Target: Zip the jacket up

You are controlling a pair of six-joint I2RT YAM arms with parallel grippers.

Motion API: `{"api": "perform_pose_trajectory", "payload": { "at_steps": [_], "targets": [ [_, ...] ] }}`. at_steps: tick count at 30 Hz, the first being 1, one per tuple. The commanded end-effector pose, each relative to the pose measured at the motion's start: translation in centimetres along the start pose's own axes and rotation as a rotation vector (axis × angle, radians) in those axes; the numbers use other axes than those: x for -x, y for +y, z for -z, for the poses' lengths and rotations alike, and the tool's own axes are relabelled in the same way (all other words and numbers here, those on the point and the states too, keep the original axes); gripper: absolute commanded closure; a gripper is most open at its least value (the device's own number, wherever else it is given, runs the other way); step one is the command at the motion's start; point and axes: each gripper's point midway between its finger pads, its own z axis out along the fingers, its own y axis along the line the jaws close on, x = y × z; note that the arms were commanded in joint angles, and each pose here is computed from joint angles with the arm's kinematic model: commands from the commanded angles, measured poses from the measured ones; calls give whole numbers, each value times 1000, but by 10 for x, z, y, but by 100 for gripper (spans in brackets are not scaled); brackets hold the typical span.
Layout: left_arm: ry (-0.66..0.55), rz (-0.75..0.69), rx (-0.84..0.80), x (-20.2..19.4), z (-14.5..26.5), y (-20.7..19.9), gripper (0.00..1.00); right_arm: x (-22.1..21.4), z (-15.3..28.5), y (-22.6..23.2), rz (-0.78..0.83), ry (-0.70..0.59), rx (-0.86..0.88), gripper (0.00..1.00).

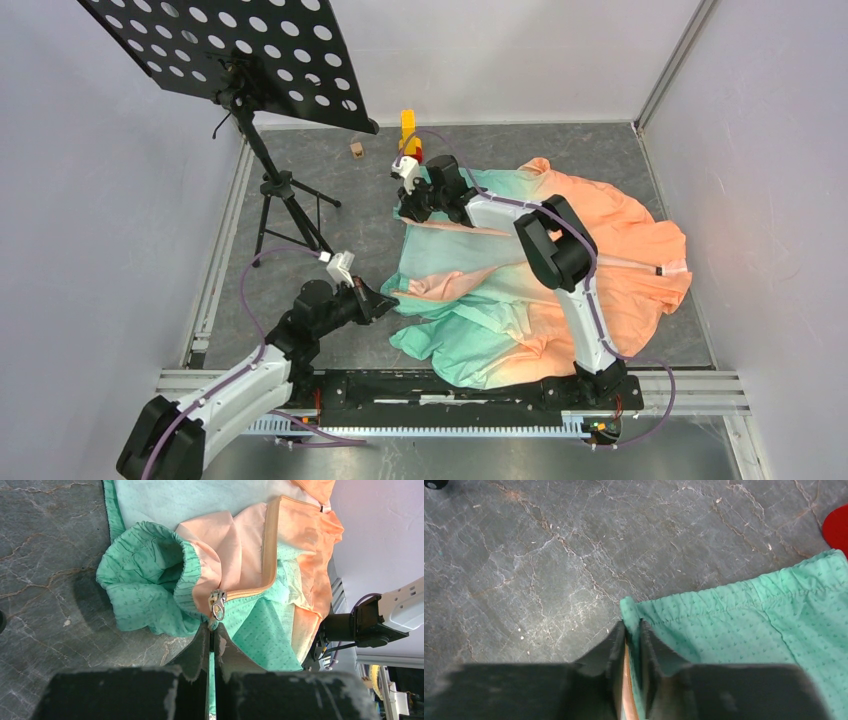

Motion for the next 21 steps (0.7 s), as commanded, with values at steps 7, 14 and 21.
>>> {"api": "perform_pose_trajectory", "payload": {
  "at_steps": [7, 14, 21],
  "targets": [
    [-162, -95, -57, 31, 1, -12, 98, 60, 38, 26, -9, -94, 106, 87],
    [-162, -137, -29, 36, -3, -9, 98, 53, 51, 36, -52, -100, 156, 65],
    [-123, -88, -41, 24, -4, -7, 98, 47, 51, 29, -51, -82, 101, 48]
  ]
}}
